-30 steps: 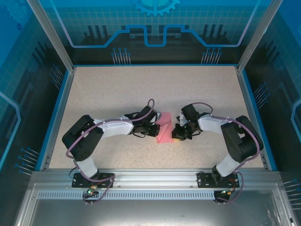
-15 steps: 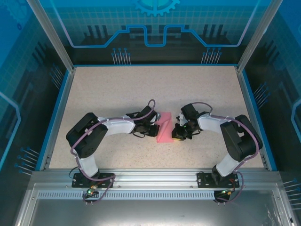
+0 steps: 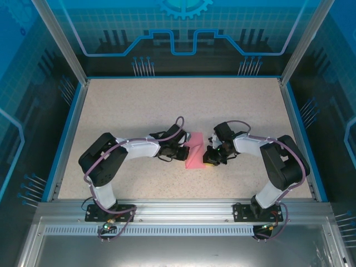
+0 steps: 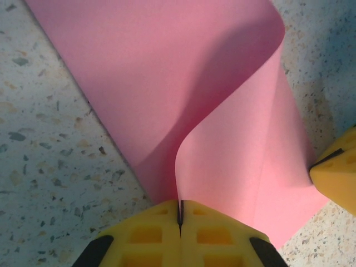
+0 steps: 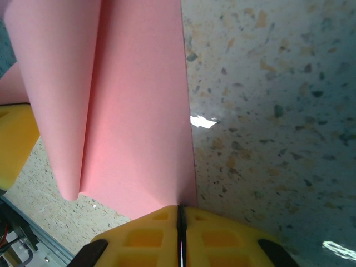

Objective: Fold a paper plane with a square sheet of paper (fold left side to right side)

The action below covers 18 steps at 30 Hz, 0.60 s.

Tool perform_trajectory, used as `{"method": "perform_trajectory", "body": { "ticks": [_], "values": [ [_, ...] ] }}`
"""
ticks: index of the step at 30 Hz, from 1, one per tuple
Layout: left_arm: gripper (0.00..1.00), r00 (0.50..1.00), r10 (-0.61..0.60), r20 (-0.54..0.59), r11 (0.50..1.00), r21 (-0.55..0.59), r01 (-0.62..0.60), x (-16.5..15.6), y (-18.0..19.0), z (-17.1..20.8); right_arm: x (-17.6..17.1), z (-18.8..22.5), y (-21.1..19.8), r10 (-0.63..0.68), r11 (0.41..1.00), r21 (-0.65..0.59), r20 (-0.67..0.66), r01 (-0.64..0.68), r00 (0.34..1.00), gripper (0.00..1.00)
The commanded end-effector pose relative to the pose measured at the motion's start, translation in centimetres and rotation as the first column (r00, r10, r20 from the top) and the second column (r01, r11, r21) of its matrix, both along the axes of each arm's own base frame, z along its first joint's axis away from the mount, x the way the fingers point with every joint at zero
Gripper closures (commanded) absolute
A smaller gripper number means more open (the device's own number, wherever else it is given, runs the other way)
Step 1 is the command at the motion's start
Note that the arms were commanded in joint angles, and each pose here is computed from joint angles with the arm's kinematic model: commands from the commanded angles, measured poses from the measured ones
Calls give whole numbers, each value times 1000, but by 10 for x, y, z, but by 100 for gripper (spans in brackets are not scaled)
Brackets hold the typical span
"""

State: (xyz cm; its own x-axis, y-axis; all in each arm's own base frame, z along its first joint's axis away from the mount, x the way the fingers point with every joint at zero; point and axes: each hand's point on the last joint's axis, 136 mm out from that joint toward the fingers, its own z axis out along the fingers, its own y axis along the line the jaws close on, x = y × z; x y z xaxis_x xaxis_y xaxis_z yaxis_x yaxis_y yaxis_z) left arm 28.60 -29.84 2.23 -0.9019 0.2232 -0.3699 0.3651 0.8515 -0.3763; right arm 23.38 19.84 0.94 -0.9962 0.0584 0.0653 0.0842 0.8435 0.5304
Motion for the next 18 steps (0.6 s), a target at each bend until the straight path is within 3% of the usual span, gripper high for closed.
{"method": "perform_trajectory", "body": {
  "ticks": [1, 18],
  "values": [
    [100, 1000, -20, 14, 1000, -17, 20, 7, -6, 5, -15, -17, -10, 16, 997, -81, -57, -21, 998, 90],
    [100, 1000, -17, 9, 1000, 15, 17, 10, -3, -3, -16, -18, -11, 19, 996, -89, -63, -25, 998, 90]
  ]
}}
